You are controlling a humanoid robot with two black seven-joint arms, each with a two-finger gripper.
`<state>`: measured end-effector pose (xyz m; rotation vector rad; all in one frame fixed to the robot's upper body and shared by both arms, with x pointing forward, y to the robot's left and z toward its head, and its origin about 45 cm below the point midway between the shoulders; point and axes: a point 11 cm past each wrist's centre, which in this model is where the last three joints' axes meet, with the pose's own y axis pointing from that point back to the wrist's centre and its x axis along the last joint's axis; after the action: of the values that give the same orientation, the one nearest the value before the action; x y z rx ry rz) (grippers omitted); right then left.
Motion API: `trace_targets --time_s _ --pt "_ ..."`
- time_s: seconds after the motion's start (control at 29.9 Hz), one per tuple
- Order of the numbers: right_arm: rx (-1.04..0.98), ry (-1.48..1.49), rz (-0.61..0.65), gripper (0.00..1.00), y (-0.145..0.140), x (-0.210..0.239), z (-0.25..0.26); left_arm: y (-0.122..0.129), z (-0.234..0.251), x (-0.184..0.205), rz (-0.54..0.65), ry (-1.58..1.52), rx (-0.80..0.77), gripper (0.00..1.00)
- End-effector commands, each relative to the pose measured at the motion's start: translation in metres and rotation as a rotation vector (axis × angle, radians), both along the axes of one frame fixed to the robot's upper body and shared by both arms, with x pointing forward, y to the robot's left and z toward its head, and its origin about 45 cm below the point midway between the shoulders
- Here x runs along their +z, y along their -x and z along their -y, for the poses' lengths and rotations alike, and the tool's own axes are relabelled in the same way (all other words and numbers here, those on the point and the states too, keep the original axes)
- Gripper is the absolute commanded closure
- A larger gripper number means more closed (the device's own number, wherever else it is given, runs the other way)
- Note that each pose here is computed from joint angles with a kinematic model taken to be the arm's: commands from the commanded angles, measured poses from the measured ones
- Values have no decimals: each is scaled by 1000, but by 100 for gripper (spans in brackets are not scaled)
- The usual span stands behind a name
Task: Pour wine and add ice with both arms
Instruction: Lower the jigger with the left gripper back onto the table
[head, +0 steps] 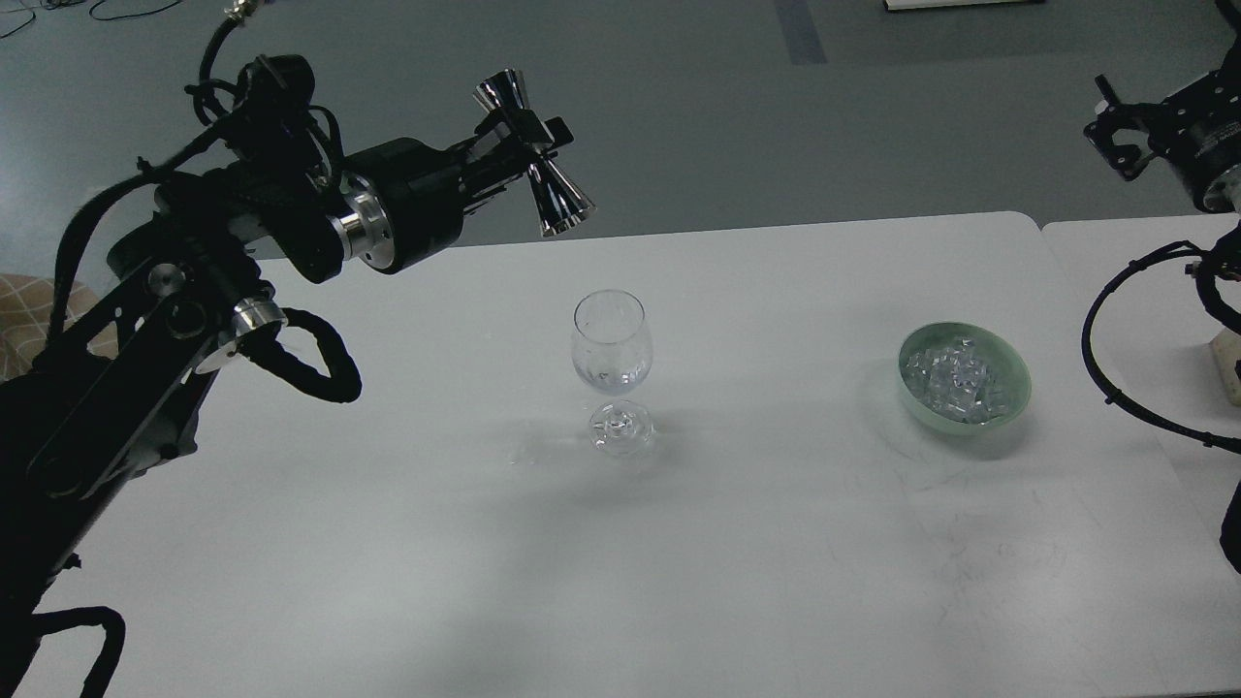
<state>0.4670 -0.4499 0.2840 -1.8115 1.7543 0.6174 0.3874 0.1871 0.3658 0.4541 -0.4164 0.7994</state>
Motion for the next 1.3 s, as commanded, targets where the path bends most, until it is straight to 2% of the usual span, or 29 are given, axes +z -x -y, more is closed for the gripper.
trace_targets --time_s 0.0,0.23,0.37,0.47,0.6,0.74,1.04,1.27 --pt "2 7 -20 0 4 -9 1 -4 -22 -2 -75 165 72 100" --pt "0 9 -34 0 8 -16 2 -5 -70 -3 -187 494 230 100" --pt "-1 8 -35 0 8 -16 2 -5 -119 -14 -278 746 354 100" --pt "1 9 -36 0 8 -17 2 -2 -135 -22 -313 826 401 100" --pt "-3 10 -43 0 7 -17 2 15 -167 -58 -388 906 496 100" --pt "-2 16 -45 0 7 -17 2 27 -173 -94 -495 1104 544 100" --pt "31 59 -75 0 4 -22 -9 34 -187 -159 -691 1415 676 100" --pt "24 66 -81 0 6 -22 -4 27 -213 -198 -784 1596 796 100"
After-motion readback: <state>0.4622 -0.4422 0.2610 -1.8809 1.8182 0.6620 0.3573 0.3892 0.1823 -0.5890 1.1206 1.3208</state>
